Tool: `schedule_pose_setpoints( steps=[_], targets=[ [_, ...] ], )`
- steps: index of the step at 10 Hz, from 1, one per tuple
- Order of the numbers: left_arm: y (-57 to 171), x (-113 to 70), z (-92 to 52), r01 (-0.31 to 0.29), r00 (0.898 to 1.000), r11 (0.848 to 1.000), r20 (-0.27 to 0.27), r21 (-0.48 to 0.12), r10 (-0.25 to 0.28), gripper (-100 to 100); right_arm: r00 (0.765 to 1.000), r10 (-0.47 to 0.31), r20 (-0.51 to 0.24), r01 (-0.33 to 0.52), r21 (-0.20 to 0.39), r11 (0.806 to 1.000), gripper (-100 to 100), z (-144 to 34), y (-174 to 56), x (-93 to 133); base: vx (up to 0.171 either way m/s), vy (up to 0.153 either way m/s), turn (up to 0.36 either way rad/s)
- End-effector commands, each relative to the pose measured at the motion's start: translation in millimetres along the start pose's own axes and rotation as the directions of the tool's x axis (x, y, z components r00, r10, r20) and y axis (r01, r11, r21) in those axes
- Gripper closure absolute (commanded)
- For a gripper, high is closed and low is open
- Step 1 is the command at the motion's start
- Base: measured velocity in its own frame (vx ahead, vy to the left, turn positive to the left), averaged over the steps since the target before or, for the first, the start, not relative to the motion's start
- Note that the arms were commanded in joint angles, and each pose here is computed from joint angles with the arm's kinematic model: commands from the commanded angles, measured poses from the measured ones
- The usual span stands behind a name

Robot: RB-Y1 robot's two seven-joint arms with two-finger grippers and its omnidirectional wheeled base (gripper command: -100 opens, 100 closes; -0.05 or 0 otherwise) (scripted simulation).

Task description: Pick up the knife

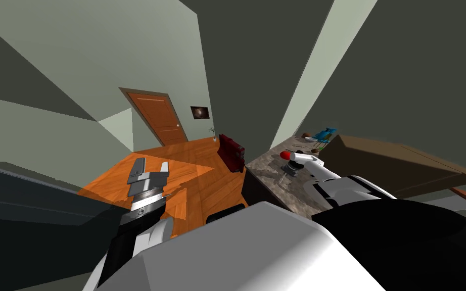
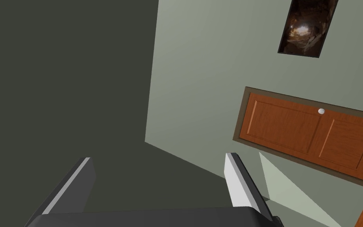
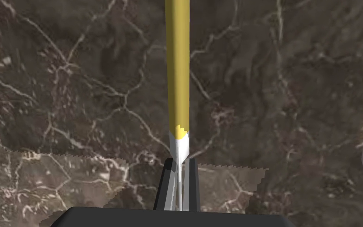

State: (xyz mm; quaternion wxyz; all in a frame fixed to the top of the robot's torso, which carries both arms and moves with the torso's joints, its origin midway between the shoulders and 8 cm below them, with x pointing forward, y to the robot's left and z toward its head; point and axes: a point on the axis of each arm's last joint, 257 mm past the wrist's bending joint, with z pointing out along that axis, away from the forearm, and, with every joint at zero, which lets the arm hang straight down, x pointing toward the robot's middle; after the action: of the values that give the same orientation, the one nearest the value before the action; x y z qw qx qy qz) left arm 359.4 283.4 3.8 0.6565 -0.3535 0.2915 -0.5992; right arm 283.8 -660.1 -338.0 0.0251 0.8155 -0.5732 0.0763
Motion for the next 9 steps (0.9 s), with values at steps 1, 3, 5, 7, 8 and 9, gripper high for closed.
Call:
schedule_pose_setpoints(
  steps=[1,3,5,7,8,9],
  targets=[
    [0,0.0,0.0,0.0,1.0,1.0,0.0,0.0,0.0,0,1.0,-0.022,0.003,0.022,0.005,1.0,100,-4.5,-16,-5,0.033,-0.022,-0.254],
    [0,0.0,0.0,0.0,1.0,1.0,0.0,0.0,0.0,0,0.998,-0.066,0.007,0.066,0.011,0.998,100,-11.5,-41,-17,0.043,-0.027,-0.226],
    [0,0.0,0.0,0.0,1.0,1.0,0.0,0.0,0.0,0,0.995,-0.095,0.008,0.094,0.015,0.995,100,-16.5,-58,-25,0.028,-0.027,-0.131],
    [0,0.0,0.0,0.0,1.0,1.0,0.0,0.0,0.0,0,0.992,-0.123,0.008,0.123,0.018,0.992,100,-21.9,-73,-34,0.034,-0.025,-0.169],
    [0,0.1,0.0,0.0,1.0,1.0,0.0,0.0,0.0,0,0.993,-0.118,0.008,0.118,0.018,0.993,100,-21.5,-71,-34,0.012,-0.004,-0.013],
    [0,0.1,0.1,0.0,1.0,1.0,0.0,0.0,0.0,0,0.993,-0.119,0.008,0.119,0.018,0.993,0,-21.5,-72,-34,0.0,0.0,0.0]
  ],
)
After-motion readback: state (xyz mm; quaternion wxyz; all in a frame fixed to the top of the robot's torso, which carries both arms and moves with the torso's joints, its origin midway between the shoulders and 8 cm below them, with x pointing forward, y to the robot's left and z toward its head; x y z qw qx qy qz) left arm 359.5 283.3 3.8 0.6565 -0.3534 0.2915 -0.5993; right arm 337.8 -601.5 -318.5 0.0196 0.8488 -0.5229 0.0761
